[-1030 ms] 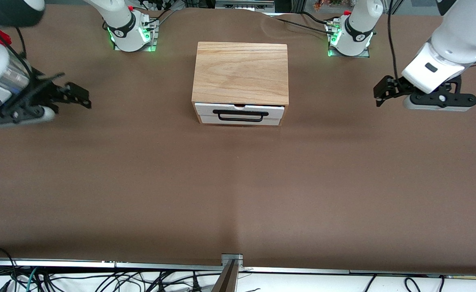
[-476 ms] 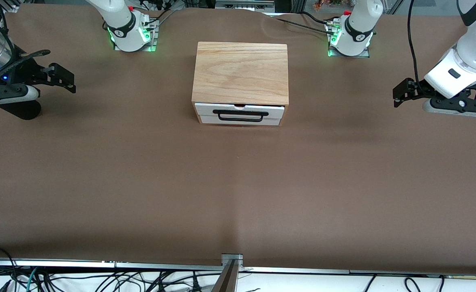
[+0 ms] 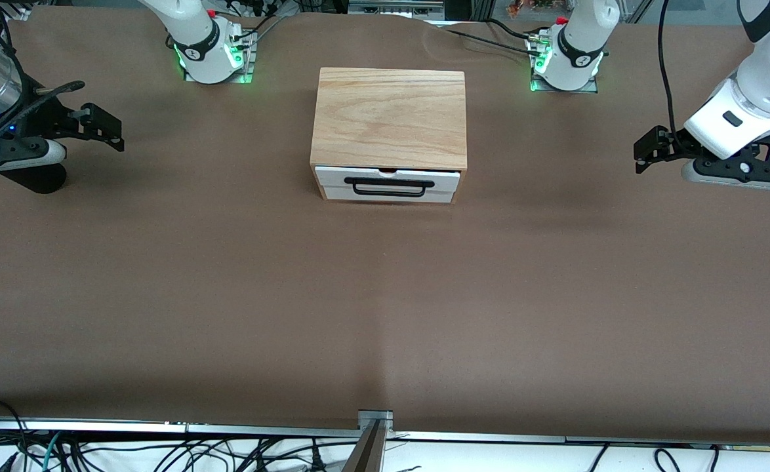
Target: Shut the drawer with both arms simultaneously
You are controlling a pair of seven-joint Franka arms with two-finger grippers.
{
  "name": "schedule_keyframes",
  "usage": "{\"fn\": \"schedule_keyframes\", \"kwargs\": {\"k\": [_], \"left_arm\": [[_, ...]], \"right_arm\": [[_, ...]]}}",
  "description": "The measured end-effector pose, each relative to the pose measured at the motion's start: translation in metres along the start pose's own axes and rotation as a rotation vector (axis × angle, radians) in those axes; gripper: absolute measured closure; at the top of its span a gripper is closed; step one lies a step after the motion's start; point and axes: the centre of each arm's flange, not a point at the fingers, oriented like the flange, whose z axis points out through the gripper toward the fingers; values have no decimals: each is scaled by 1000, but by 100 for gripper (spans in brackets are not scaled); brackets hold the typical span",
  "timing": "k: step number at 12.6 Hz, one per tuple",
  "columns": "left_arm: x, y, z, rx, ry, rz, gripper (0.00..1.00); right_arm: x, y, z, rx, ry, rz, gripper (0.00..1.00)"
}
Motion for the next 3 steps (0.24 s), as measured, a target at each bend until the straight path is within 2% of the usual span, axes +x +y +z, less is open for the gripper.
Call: {"fn": "schedule_keyframes", "kwargs": {"k": [3], "left_arm": [[0,0,0,0,0,0,0]], "right_arm": [[1,0,1,0,-2,-3,0]]}}
